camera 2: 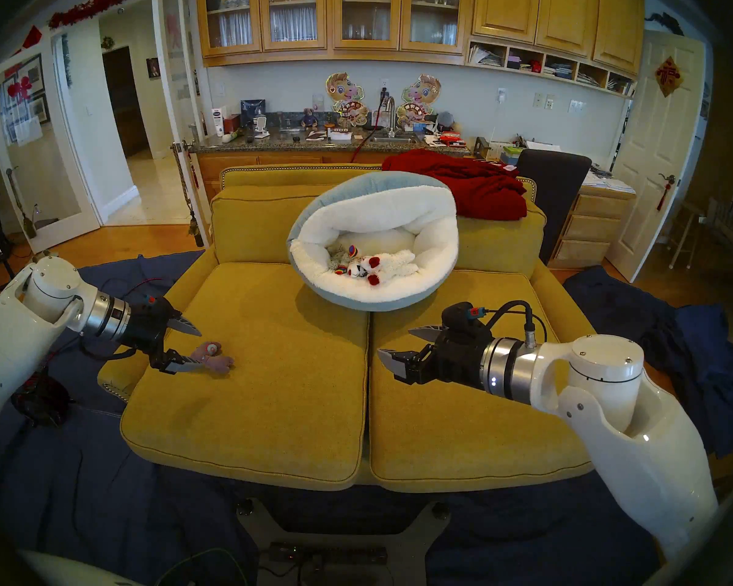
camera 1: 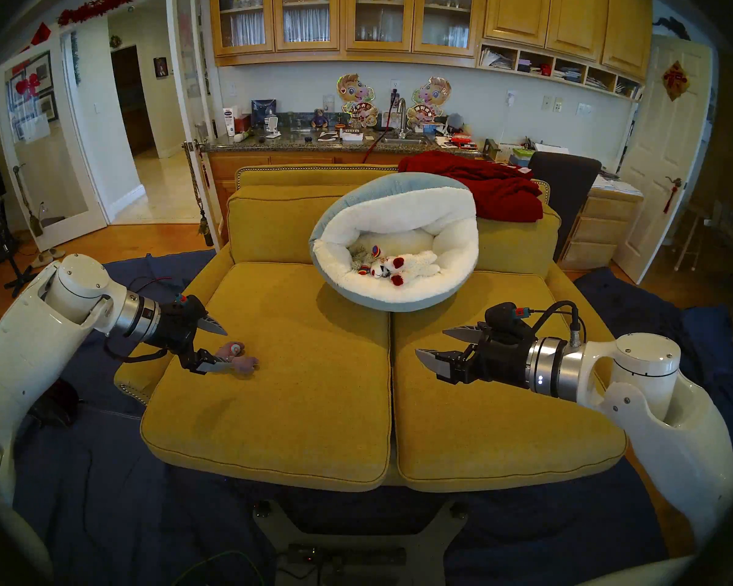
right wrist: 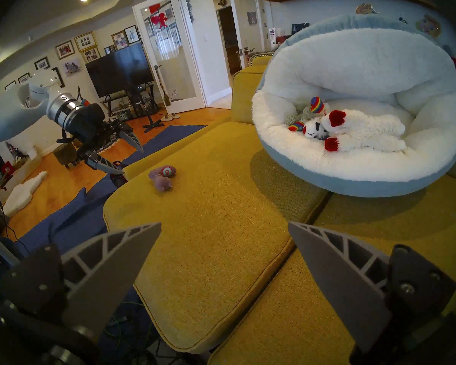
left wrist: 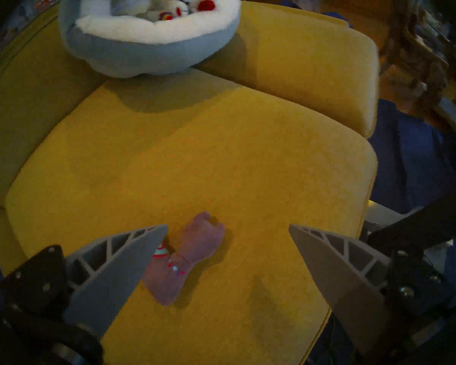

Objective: Put toys into dog bed

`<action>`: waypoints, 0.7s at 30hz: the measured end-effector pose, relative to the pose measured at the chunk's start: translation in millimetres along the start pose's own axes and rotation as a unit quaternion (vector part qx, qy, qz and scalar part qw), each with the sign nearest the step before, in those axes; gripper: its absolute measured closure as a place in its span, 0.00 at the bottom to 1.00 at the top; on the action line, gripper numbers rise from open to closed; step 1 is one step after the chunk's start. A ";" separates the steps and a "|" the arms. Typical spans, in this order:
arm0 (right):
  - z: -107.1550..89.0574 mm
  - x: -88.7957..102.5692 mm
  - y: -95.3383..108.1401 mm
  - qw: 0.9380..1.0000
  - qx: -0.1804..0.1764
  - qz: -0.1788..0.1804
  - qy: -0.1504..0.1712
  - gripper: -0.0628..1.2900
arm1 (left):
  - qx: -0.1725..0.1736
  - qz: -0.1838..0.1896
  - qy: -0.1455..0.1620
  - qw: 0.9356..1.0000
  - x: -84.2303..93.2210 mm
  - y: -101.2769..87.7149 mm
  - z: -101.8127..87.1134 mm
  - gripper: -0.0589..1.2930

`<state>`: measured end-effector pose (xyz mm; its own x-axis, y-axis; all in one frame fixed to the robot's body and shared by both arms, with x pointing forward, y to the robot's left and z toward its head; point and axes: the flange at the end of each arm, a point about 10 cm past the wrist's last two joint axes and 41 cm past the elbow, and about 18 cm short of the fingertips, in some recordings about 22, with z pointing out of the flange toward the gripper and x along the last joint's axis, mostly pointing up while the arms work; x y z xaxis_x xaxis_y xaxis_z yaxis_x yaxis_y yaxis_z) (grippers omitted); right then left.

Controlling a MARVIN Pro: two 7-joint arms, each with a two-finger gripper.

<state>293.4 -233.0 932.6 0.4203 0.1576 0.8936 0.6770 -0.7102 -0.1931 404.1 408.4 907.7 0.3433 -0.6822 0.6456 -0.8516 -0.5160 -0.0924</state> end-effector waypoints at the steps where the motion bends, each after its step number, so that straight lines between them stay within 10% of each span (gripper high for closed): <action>1: -0.1 0.2 -0.1 1.000 0.000 0.000 0.000 0.02 | 0.007 -0.004 0.000 1.000 0.5 0.9 -0.7 0.03; 21: -1.7 1.7 -0.8 1.000 -0.002 -0.003 0.002 0.02 | 0.035 -0.050 0.004 0.998 -15.7 14.3 27.7 0.03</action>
<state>292.5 -233.4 934.9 0.4140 0.1595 0.8962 0.6776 -0.7114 -0.1865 397.5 397.4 875.3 0.4222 -0.6215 0.6599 -0.7835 -0.6163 -0.0792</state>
